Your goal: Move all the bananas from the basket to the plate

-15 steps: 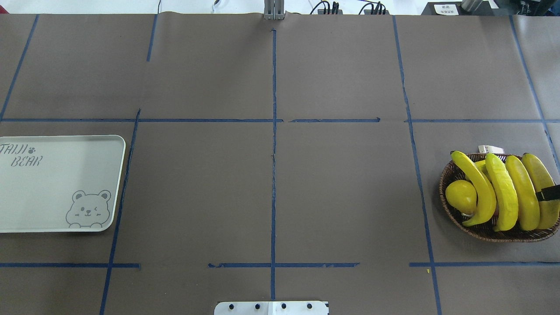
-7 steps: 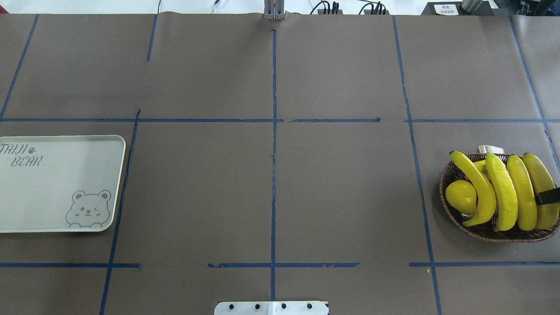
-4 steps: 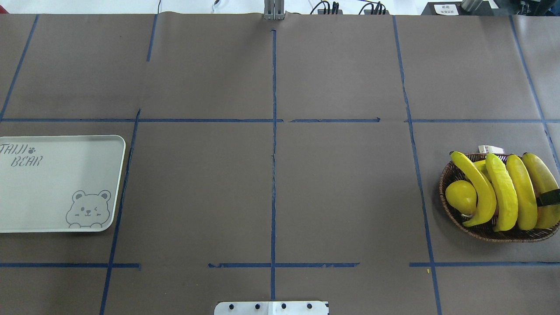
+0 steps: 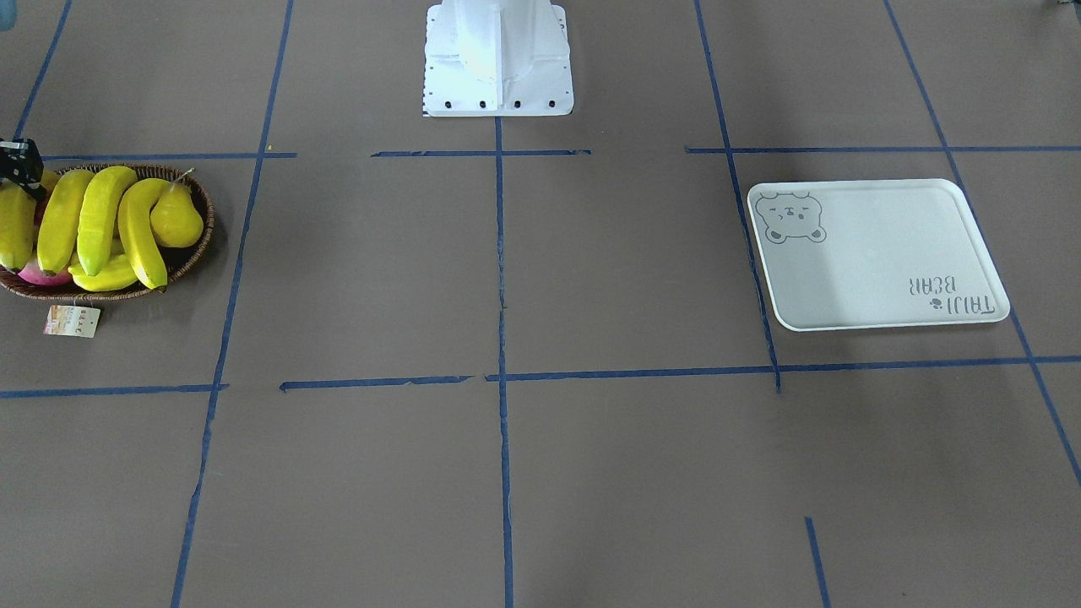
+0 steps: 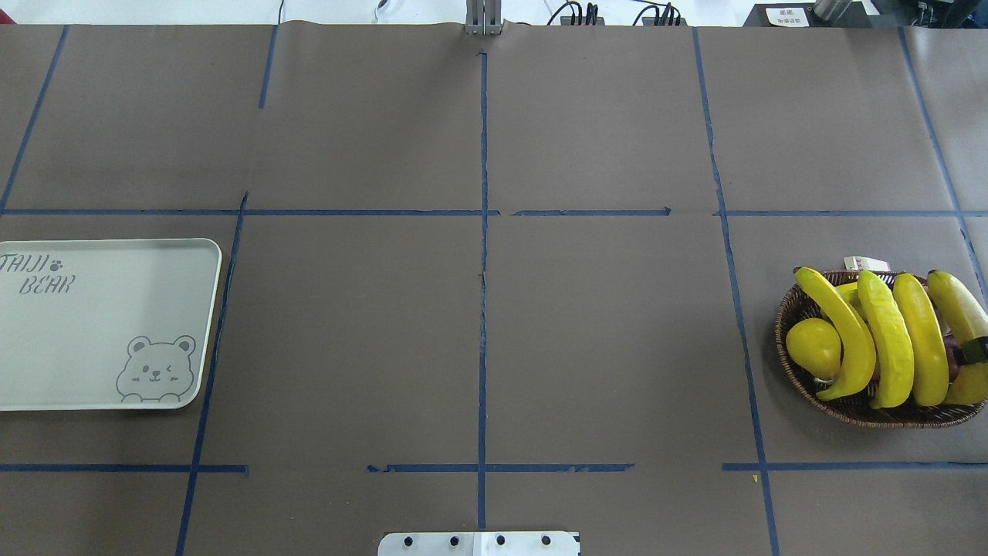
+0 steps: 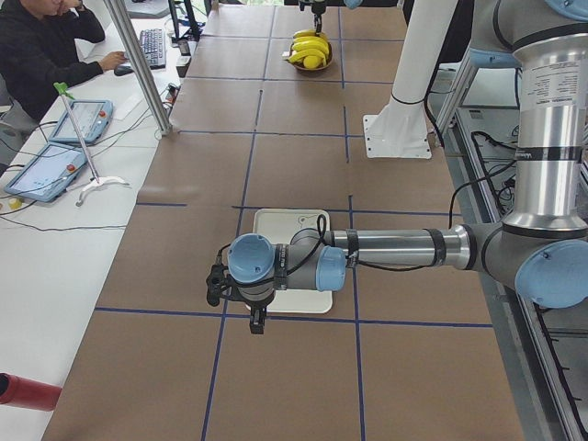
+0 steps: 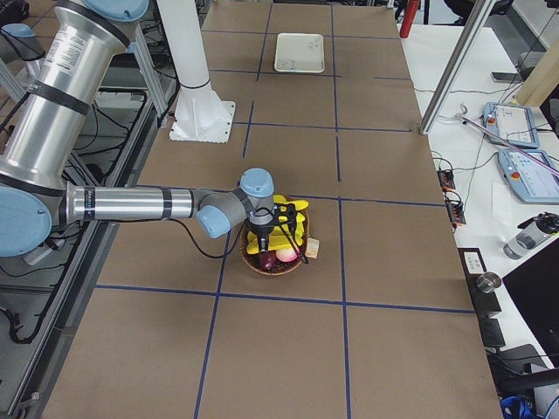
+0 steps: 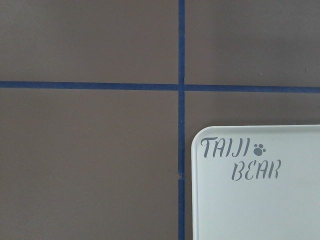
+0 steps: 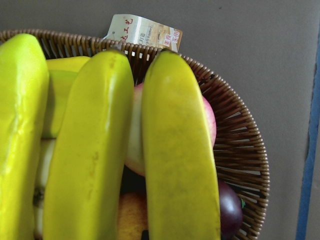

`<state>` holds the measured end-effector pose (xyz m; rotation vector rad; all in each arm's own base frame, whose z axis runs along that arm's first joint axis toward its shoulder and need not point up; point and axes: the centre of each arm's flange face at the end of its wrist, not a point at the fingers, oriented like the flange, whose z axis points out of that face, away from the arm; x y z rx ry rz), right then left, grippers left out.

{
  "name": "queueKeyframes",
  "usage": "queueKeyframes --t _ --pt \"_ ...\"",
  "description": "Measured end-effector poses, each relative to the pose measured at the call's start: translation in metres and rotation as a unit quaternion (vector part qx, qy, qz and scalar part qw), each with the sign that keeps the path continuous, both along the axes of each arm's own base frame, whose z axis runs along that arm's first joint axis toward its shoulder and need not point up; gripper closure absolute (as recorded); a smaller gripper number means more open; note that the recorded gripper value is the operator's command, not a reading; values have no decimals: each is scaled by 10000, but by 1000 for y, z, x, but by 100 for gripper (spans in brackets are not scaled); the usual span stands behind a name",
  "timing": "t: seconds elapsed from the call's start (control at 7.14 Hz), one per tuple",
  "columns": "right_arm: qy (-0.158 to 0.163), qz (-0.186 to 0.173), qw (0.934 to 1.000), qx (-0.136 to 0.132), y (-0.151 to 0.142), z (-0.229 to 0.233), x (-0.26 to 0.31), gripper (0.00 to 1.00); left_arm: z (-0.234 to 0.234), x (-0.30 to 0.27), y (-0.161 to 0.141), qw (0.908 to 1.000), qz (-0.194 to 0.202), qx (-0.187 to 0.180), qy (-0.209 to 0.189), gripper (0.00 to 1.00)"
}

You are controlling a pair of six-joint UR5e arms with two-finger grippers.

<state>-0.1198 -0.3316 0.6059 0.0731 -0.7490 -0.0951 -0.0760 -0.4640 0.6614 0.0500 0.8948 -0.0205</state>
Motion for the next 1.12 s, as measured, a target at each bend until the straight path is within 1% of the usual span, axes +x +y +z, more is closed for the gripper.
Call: queueKeyframes --t 0.14,0.28,0.42,0.56,0.7,0.84,0.98,1.12 --pt "-82 -1 10000 -3 5 -8 6 100 0 0 0 10000 -1 -1 2 0" --pt "-281 33 9996 -73 11 -20 19 100 0 0 0 10000 -3 -1 4 0" --pt "-573 118 9982 -148 16 -33 38 100 0 0 0 10000 -5 0 6 0" --pt "-739 201 9969 -153 17 -44 55 100 0 -1 0 10000 -6 1 6 0" --pt "-727 245 9970 -114 15 -55 72 100 0 0 0 10000 -5 1 6 0" --pt "-592 228 9980 -20 11 -69 95 100 0 0 0 10000 -3 -1 6 0" --pt "-459 220 9987 40 0 -90 117 100 0 0 0 10000 -2 -7 7 0" --pt "-389 277 9988 71 -19 -124 134 100 0 0 0 10000 -3 -8 9 0"
